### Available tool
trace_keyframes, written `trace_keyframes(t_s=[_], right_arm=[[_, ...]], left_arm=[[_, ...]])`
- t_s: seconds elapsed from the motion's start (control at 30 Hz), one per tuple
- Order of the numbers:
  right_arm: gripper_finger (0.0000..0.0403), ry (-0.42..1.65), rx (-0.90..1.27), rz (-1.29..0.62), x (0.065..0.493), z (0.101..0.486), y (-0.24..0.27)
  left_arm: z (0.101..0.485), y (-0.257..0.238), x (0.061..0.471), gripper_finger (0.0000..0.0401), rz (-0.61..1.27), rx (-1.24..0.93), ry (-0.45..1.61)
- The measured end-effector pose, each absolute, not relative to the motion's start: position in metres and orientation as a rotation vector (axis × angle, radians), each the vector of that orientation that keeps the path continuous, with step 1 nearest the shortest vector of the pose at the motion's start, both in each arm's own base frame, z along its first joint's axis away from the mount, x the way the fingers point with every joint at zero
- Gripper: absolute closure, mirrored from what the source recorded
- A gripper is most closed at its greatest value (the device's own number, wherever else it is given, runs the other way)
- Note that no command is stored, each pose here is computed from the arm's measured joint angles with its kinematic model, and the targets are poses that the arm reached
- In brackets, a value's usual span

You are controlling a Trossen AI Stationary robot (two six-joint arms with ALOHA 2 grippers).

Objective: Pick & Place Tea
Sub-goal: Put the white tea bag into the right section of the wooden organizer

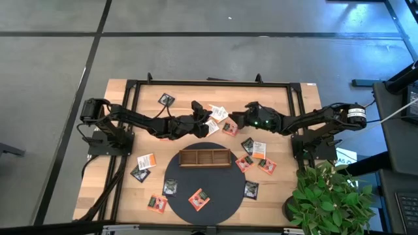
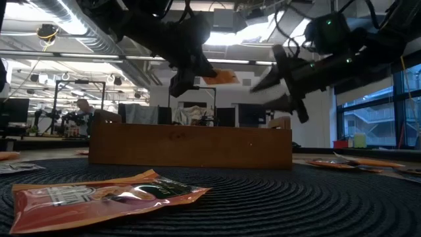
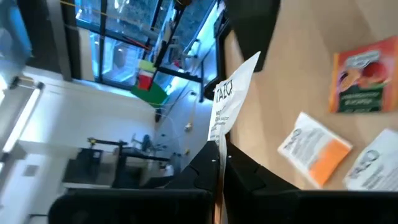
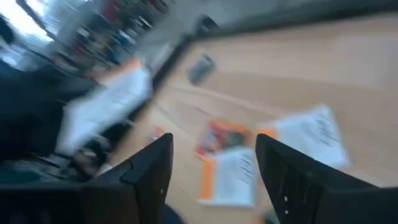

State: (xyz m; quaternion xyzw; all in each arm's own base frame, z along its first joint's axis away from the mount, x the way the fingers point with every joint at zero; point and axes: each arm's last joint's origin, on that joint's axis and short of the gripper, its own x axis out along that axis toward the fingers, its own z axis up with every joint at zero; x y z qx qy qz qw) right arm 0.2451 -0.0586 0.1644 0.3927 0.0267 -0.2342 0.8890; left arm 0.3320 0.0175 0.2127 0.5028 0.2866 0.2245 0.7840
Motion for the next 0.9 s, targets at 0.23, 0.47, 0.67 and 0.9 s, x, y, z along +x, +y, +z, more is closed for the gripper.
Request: trace_keyframes(t_s=[0.23, 0.47, 0.67, 0.9], right_arm=[[0.0165, -0.015, 0.766, -0.45, 0.247, 0.173, -0.059], [0.0175, -0.055, 0.774, -0.377, 0.255, 0.187, -0.059], [0.0189, -0.057, 0.742, -0.295, 0.273, 0.208, -0.061], [0.0204, 0.003, 0.731, -0.31, 0.284, 0.207, -0.063]], left_arm=[[0.218, 0.016, 0.332, 0.0396, 0.544, 1.175, 0.634], [0.222, 0.016, 0.333, 0.0396, 0.549, 1.206, 0.617], [0.222, 0.016, 0.333, 0.0396, 0.552, 1.252, 0.639], [0.23, 0.018, 0.332, 0.0396, 0.666, 1.258, 0.641]])
